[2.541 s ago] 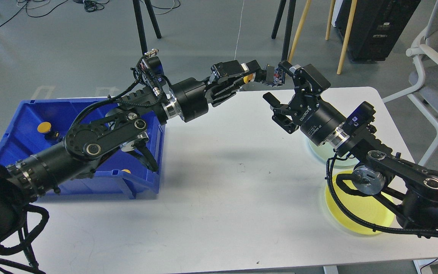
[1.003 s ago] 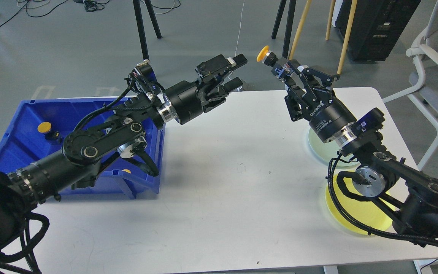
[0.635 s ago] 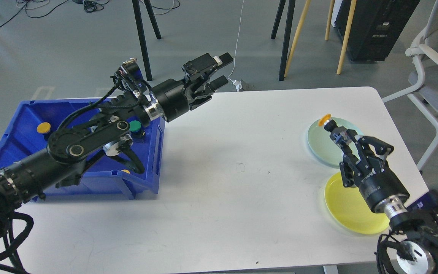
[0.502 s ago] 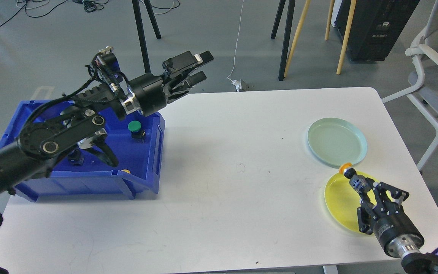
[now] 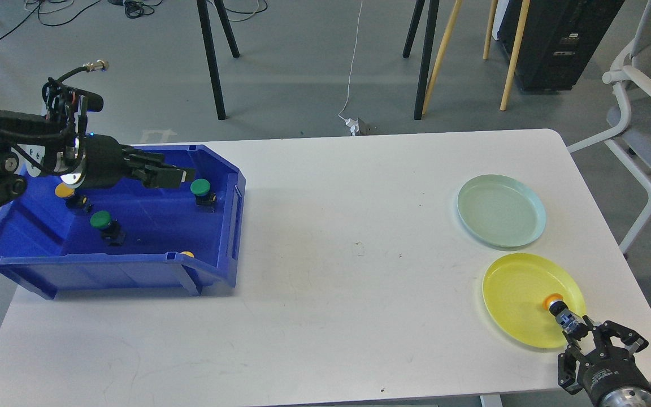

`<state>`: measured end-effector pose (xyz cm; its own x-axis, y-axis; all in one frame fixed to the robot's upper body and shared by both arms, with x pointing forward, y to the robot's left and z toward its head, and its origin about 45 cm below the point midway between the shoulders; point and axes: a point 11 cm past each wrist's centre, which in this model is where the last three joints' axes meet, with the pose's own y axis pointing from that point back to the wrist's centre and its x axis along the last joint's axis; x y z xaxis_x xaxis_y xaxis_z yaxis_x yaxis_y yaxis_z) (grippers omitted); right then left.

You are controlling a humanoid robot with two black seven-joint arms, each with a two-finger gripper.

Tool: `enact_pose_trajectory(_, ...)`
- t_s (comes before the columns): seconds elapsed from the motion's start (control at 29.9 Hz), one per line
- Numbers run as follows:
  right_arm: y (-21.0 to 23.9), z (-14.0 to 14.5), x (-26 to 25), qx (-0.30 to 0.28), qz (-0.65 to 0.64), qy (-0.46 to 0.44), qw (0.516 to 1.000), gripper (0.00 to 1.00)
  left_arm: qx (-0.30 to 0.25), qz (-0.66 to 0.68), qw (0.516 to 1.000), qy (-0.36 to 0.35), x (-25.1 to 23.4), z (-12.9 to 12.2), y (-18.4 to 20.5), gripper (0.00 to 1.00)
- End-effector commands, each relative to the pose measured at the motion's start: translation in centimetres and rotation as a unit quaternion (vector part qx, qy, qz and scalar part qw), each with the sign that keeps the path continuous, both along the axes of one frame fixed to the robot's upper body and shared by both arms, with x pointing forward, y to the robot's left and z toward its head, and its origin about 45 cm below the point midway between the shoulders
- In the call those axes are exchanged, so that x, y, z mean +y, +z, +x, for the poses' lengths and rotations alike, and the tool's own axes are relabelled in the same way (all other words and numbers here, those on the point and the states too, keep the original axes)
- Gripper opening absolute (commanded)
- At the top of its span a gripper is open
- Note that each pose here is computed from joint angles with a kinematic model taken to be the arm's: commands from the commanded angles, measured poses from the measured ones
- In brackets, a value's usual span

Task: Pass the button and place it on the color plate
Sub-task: 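Carry the button with the right gripper and place it on the yellow plate, then grasp a green button in the bin with the left gripper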

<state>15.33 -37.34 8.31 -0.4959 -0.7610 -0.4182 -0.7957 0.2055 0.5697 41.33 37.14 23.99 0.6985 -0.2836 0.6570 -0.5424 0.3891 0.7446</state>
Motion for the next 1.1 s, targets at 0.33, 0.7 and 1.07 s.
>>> enact_pose_trajectory(0.33,7.6,7.3,-2.5,-0.172,0.024,-0.017,0.985,0.99,0.049,0.148,0.986,0.061,8.2,-1.3,-5.5,0.84)
enact_pose_trajectory(0.7,8.3,8.7,-2.4,-0.176,0.027,-0.006,0.984,0.99,0.073,0.151,0.983,0.069,8.1,-2.4,-8.6,0.81)
enact_pose_trajectory(1.07,8.1,8.4,-2.2,-0.174,0.031,-0.005,0.984,0.99,0.071,0.16,0.981,0.082,8.5,-2.2,-9.4,0.71)
